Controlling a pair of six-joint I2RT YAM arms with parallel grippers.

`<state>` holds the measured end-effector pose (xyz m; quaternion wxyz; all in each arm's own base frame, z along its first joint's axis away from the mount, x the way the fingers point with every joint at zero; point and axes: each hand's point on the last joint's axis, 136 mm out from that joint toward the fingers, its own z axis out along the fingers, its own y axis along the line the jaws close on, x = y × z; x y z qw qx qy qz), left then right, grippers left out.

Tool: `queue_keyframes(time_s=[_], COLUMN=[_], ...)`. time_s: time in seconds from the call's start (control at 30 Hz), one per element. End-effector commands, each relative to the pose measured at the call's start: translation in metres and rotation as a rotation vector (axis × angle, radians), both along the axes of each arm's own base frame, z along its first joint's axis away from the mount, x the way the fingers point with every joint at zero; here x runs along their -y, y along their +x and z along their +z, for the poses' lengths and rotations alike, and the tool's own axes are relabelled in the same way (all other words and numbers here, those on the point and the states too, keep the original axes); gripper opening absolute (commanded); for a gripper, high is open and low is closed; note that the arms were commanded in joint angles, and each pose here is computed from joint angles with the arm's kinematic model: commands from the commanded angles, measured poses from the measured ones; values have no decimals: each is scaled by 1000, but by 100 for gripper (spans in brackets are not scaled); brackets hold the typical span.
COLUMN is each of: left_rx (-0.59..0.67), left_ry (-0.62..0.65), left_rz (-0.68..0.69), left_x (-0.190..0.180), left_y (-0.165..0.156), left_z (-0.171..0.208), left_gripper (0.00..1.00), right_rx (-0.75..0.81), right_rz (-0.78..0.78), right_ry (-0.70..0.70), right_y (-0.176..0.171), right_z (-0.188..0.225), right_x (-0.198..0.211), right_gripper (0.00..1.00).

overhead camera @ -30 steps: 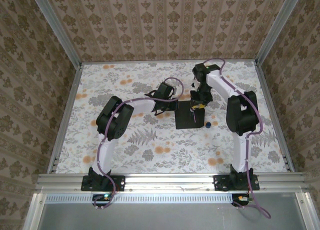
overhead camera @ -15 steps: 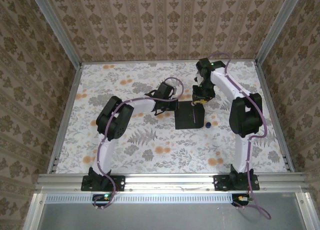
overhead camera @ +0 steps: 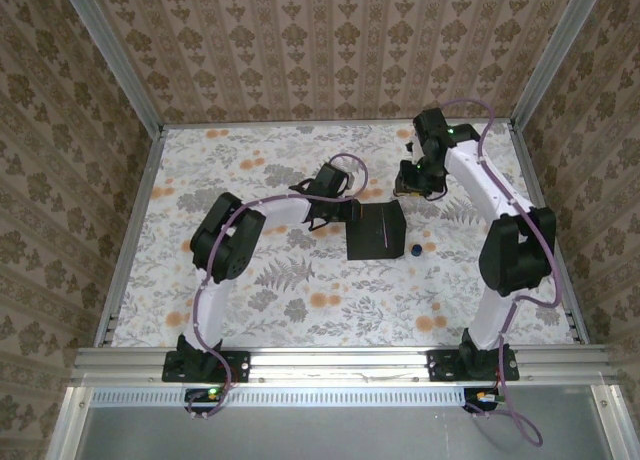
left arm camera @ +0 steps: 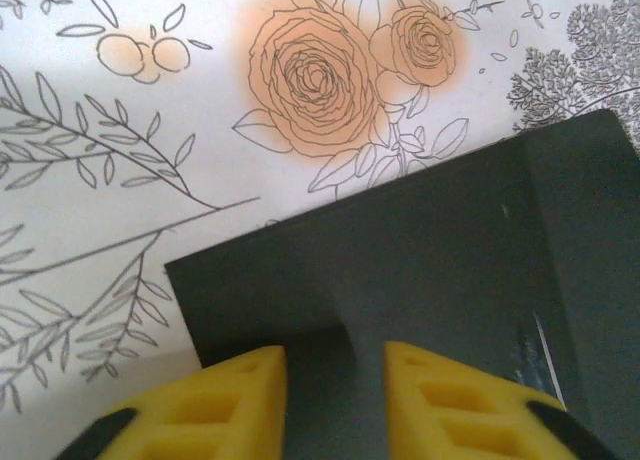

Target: Place the letter into the envelope and seal it

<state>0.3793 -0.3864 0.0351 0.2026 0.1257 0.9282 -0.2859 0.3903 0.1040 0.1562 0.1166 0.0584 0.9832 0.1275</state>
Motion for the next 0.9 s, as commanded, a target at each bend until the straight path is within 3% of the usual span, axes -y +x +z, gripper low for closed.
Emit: queue_keyframes(time_s=[0.0,0.13,0.57,0.87], left_rx=[-11,14,124,152], left_ry=[-7,-42,-196,-414], left_rz=[-3,-3,47,204], left_x=[-1,2,-9,-53], left_y=[-6,-5,-3,-18], left_z=[19,41,131,199], left_gripper=[38,42,67,83], right_rx=[88,142,303,498], right_rz=[-68,-107,-185,-262], right_ry=[67,107,242,497], right_y=[5,4,1,5], right_z=[19,25,49,82], right_x=[1,3,-2,-21], right_gripper=[8,8,8,9])
